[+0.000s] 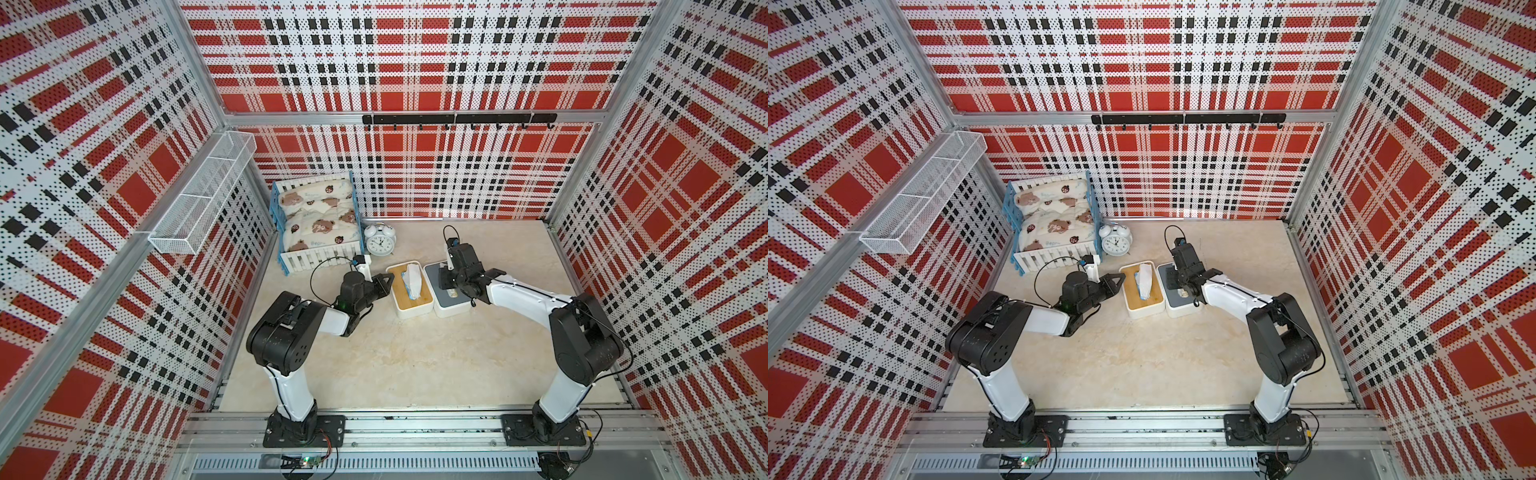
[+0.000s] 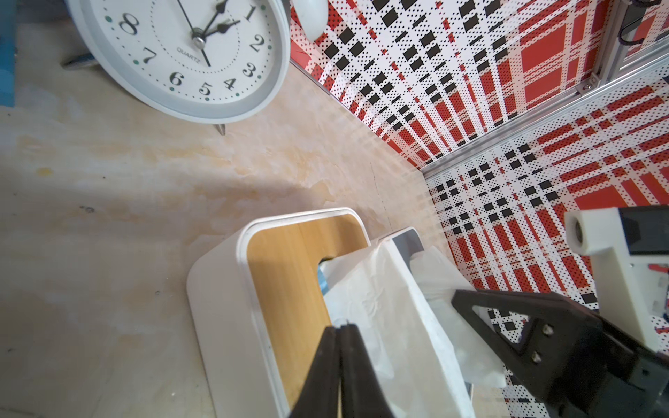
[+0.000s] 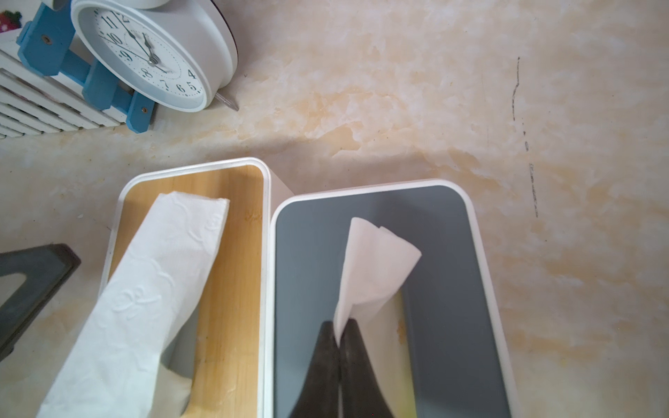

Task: Put the tissue paper into the tissue box
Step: Pull the paper towel from the tissue box.

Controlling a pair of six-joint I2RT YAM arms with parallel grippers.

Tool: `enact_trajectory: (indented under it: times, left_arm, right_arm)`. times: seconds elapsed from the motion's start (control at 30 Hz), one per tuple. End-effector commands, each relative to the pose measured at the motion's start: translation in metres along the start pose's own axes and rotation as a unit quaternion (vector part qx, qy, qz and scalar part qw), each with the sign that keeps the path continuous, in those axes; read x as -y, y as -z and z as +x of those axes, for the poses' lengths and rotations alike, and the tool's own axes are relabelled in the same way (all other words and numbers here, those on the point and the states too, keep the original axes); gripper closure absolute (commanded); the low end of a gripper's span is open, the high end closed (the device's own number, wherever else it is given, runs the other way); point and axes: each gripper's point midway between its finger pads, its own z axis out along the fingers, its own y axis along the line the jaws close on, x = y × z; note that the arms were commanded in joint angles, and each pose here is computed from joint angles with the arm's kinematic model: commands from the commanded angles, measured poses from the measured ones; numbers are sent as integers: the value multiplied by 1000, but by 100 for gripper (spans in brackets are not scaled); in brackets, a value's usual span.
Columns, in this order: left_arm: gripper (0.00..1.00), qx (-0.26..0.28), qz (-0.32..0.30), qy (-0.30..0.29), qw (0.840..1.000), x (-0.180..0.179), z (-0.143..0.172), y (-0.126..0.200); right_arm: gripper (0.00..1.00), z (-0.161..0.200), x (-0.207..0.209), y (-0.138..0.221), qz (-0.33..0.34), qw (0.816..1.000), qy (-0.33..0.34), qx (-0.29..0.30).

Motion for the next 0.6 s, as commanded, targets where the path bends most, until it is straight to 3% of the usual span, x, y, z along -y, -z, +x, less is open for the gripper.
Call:
enact_trajectory:
  times: [0.0, 0.37, 0.57]
  left_arm:
    - [91, 4, 15, -5, 1000, 9, -3, -5]
    - [91, 0, 16, -4, 1000, 8, -1, -6]
    - [91, 3, 18, -6, 1000, 10, -3, -4]
  right_arm:
    - [100, -15, -4, -9, 1, 1000, 6, -2]
    - [100, -27, 0, -3, -1, 1000, 11, 6]
    - [77, -21, -4, -3, -28, 999, 6, -19]
